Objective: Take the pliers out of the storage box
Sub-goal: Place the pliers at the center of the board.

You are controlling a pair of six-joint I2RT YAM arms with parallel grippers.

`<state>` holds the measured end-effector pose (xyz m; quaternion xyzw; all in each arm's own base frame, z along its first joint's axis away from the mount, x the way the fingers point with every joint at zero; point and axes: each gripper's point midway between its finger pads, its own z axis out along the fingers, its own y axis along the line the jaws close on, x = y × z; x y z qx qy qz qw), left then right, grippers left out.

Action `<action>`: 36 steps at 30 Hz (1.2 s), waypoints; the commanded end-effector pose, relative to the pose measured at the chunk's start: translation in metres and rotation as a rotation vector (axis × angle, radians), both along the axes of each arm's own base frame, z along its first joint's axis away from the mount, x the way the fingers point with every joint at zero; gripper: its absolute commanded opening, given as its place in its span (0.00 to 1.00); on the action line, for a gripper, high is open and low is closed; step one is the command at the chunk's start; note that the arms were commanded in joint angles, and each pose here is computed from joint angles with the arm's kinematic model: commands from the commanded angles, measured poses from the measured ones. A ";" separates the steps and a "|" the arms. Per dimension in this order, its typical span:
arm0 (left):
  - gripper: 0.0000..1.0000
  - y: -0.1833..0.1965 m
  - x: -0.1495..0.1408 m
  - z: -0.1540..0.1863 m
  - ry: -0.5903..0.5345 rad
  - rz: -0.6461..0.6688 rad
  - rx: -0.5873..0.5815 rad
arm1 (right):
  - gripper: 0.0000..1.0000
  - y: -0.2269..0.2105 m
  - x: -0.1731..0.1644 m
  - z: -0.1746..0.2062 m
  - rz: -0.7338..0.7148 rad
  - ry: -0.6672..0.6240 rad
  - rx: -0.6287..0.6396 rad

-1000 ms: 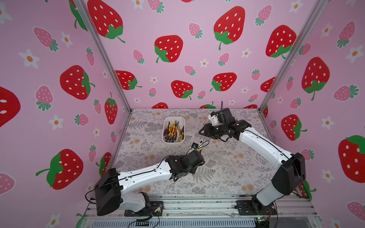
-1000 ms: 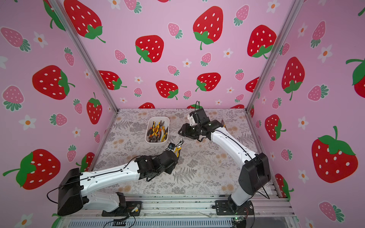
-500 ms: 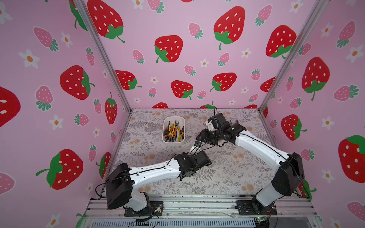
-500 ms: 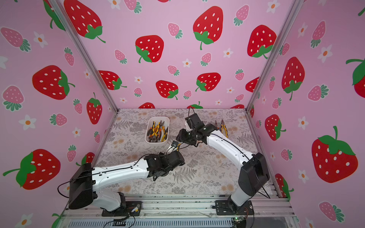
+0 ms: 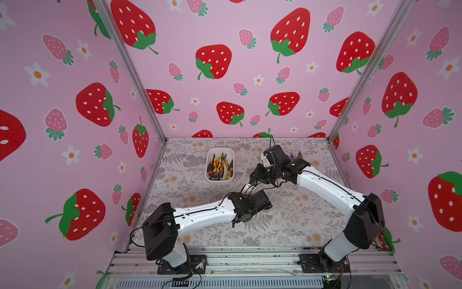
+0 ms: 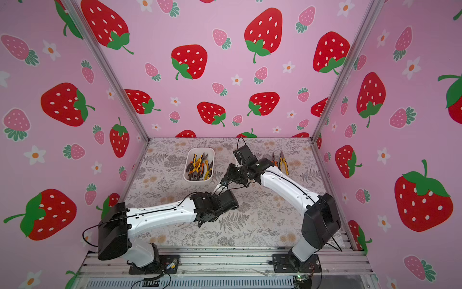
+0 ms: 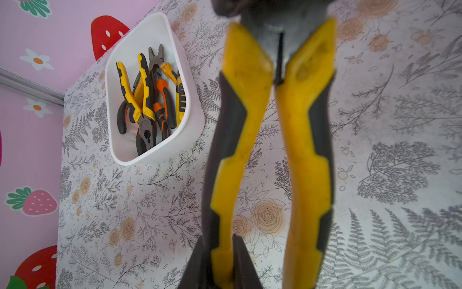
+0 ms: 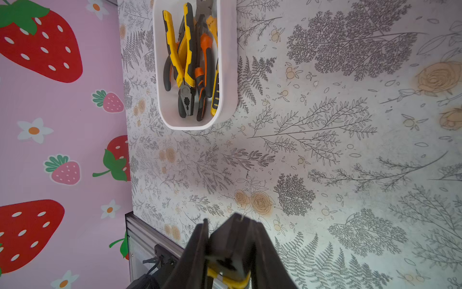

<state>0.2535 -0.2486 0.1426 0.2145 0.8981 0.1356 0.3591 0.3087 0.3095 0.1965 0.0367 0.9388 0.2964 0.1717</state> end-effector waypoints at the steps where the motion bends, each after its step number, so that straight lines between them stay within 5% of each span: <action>1: 0.00 -0.005 0.016 0.035 -0.115 0.041 -0.044 | 0.13 -0.003 -0.015 -0.006 0.015 0.024 -0.034; 3: 0.00 -0.009 0.014 0.036 -0.106 0.028 -0.071 | 0.03 -0.005 -0.014 -0.008 0.009 0.022 -0.042; 6: 0.04 -0.018 0.011 0.036 -0.083 -0.013 -0.134 | 0.00 -0.009 -0.013 -0.009 0.000 0.009 -0.059; 9: 0.37 -0.025 0.006 0.037 -0.059 -0.042 -0.189 | 0.00 -0.018 -0.008 -0.005 -0.016 -0.036 -0.093; 12: 0.49 -0.033 0.000 0.037 -0.017 -0.078 -0.231 | 0.00 -0.030 0.000 0.001 -0.022 -0.080 -0.147; 20: 0.52 -0.032 -0.015 0.052 0.013 -0.132 -0.342 | 0.00 -0.086 0.044 0.005 -0.042 -0.143 -0.338; 36: 0.49 -0.022 -0.005 0.022 0.072 -0.102 -0.376 | 0.00 -0.169 0.166 -0.073 -0.076 -0.062 -0.575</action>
